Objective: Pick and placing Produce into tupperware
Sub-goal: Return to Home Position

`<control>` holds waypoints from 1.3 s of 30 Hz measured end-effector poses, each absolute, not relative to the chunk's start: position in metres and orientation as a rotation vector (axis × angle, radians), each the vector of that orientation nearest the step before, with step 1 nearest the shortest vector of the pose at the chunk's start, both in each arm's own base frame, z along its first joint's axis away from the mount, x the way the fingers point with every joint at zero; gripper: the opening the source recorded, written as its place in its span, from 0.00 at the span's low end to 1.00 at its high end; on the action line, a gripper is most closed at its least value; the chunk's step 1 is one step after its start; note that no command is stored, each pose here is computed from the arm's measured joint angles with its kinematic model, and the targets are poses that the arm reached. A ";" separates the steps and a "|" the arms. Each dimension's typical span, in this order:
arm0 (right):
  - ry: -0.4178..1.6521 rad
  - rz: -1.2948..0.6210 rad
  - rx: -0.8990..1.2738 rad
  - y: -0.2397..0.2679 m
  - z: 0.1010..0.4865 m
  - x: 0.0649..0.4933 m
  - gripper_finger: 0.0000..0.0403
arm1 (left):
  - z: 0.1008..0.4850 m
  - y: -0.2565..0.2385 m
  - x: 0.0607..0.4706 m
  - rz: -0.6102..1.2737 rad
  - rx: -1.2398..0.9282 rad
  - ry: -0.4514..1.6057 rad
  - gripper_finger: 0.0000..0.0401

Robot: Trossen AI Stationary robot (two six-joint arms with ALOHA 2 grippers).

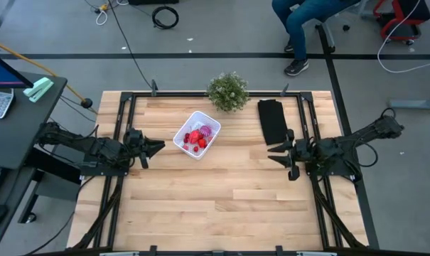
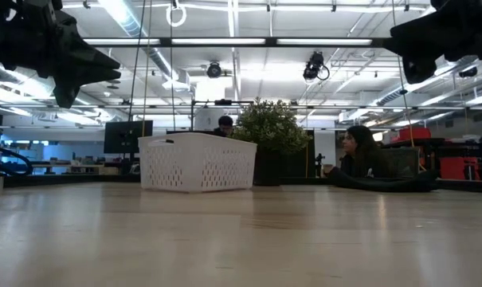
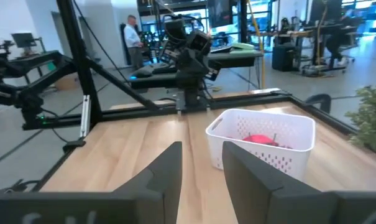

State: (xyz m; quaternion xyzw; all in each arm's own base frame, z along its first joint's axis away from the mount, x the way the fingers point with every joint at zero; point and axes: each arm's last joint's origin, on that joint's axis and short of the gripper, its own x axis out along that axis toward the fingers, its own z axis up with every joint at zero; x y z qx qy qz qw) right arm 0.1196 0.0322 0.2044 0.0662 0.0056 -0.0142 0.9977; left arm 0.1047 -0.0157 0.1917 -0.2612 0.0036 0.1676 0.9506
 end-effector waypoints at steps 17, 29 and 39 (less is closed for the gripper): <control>0.001 -0.093 0.144 0.025 0.205 0.118 0.31 | 0.192 -0.016 0.105 0.341 -0.531 0.008 0.22; -0.038 -0.097 0.133 0.019 0.208 0.099 0.31 | 0.192 -0.016 0.105 0.340 -0.531 0.008 0.23; -0.039 -0.110 0.098 0.019 0.194 0.099 0.31 | 0.192 -0.016 0.105 0.341 -0.531 0.007 0.21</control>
